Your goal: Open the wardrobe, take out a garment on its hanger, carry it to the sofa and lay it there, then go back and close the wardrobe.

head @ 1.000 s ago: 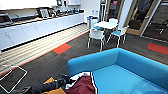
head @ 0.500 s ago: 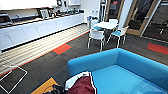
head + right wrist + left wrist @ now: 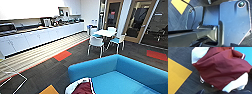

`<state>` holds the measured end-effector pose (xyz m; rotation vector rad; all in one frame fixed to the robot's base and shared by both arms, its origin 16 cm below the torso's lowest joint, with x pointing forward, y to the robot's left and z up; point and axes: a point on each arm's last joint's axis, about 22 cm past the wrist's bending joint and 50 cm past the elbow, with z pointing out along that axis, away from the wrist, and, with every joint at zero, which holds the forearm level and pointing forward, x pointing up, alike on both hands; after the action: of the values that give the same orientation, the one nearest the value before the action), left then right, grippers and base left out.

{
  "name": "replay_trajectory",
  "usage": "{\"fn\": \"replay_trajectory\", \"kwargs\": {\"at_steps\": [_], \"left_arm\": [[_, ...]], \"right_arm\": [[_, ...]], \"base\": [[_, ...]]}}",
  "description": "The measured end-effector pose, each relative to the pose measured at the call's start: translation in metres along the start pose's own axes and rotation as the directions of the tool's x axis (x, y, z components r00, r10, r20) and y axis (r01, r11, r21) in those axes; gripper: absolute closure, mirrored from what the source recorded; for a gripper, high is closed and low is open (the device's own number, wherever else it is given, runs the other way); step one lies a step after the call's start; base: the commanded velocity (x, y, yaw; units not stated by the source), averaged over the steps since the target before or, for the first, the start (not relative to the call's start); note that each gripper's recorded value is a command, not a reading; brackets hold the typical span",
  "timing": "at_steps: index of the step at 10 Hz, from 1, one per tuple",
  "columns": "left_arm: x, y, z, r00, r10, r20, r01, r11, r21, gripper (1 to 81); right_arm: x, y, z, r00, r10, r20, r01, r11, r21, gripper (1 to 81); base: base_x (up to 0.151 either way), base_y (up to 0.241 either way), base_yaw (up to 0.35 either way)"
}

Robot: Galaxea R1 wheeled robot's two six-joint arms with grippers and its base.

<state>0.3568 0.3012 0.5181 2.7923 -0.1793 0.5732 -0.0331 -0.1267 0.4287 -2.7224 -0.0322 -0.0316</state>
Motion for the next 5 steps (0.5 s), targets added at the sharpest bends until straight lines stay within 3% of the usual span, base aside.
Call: {"fn": "replay_trajectory", "kwargs": {"at_steps": [3, 5], "left_arm": [[-0.114, 0.033, 0.000, 0.992, -0.021, 0.127, 0.027, 0.998, -0.051, 1.0], [-0.166, 0.048, -0.008, 0.985, -0.012, 0.175, 0.030, 0.994, -0.105, 1.0]], "right_arm": [[-0.001, 0.000, 0.000, 1.000, -0.001, -0.001, 0.001, 1.000, -0.001, 1.0], [-0.001, 0.000, 0.000, 1.000, -0.001, -0.002, 0.001, 1.000, -0.001, 1.0]], "base": [[0.000, 0.000, 0.000], [0.000, 0.000, 0.000]]}}
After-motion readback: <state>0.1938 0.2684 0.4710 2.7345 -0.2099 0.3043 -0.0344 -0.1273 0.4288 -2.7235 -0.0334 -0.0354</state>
